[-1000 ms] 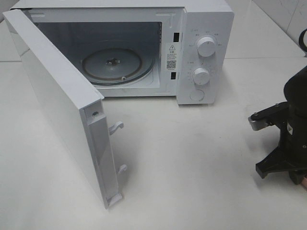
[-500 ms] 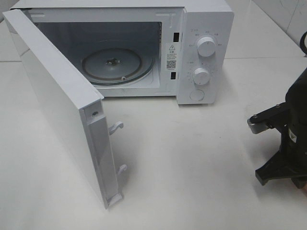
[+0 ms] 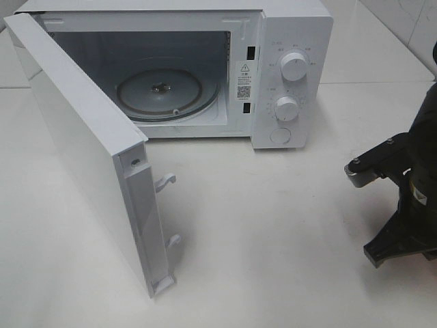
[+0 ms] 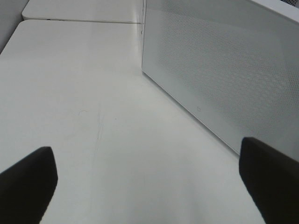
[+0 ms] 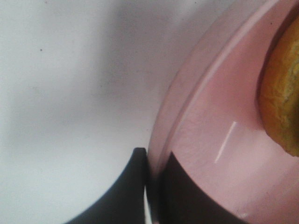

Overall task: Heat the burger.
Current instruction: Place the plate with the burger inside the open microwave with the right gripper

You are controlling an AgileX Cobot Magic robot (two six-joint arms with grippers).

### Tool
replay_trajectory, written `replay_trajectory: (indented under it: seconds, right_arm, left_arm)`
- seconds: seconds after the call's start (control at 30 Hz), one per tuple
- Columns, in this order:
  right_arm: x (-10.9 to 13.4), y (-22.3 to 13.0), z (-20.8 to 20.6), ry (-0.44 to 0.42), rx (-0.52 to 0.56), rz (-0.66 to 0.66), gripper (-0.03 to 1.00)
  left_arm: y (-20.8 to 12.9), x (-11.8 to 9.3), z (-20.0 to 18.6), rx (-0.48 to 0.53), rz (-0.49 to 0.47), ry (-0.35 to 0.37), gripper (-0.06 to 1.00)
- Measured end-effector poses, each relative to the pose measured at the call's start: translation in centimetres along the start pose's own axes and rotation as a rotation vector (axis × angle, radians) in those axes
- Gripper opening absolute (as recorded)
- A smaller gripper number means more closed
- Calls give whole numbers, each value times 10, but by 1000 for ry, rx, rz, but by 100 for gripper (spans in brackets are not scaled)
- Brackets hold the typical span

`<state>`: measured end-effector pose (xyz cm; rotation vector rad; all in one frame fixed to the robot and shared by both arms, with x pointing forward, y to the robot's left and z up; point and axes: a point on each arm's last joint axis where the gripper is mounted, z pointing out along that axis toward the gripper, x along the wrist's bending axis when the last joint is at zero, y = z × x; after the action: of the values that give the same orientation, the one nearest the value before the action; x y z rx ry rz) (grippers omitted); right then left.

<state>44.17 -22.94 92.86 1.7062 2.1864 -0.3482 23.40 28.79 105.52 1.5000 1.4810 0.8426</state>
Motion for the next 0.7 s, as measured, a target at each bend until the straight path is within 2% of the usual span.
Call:
replay_trajectory:
  seconds: [0.33,0.53,0.7]
  right_arm:
    - [11,-11,-25,-16,-64,-68,3]
    - [24,-20,-44,-3,-146,-171,3]
    - [30,-26,-51,-12,-165,-233,3]
  left_arm:
    - [0,0,0,0,0,0,98]
    - [0,0,0,0,0,0,98]
    - [0,0,0,0,0,0,98]
